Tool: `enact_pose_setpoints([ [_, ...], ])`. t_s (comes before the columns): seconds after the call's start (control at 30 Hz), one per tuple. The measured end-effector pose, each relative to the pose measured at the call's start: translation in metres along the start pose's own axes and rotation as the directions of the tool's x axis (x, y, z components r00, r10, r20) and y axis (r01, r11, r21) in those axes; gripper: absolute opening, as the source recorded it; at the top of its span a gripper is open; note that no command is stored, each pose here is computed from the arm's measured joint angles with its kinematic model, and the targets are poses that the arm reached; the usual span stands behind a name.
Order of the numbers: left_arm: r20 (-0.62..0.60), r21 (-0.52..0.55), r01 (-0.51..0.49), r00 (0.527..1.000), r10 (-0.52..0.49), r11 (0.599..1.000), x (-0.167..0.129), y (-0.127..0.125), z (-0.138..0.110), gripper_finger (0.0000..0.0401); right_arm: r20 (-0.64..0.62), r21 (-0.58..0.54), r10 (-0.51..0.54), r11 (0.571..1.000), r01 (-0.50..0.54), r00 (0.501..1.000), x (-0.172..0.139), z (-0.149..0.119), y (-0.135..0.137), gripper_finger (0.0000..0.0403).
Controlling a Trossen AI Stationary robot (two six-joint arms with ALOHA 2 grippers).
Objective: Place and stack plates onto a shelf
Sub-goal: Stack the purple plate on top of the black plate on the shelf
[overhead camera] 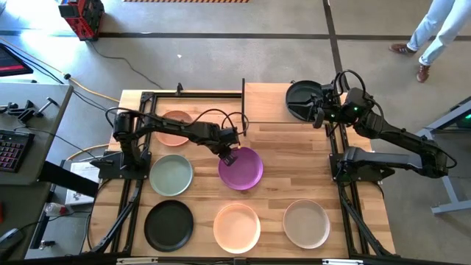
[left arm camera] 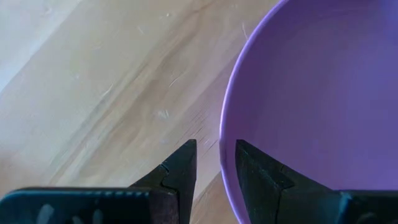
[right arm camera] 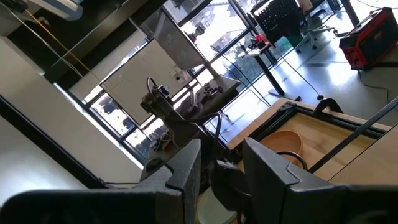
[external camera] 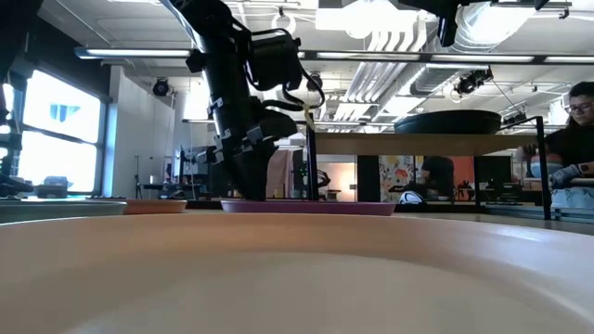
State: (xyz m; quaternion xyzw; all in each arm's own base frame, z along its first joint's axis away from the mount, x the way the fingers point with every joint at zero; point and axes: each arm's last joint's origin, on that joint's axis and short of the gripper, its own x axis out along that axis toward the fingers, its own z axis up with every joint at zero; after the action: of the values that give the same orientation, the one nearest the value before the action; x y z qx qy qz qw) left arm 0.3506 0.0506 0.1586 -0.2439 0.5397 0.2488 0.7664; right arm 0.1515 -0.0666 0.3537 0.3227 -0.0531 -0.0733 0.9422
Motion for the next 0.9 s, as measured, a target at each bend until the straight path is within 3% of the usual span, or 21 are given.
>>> enact_pose_setpoints([
  [0.9,-0.011,0.011,0.001,1.000,-0.001,1.000,0.0081,0.0039,-0.0078,0.0101,0.000,0.000,0.000,1.000,0.000,1.000,0.0000,0.0000,0.0000,0.0103],
])
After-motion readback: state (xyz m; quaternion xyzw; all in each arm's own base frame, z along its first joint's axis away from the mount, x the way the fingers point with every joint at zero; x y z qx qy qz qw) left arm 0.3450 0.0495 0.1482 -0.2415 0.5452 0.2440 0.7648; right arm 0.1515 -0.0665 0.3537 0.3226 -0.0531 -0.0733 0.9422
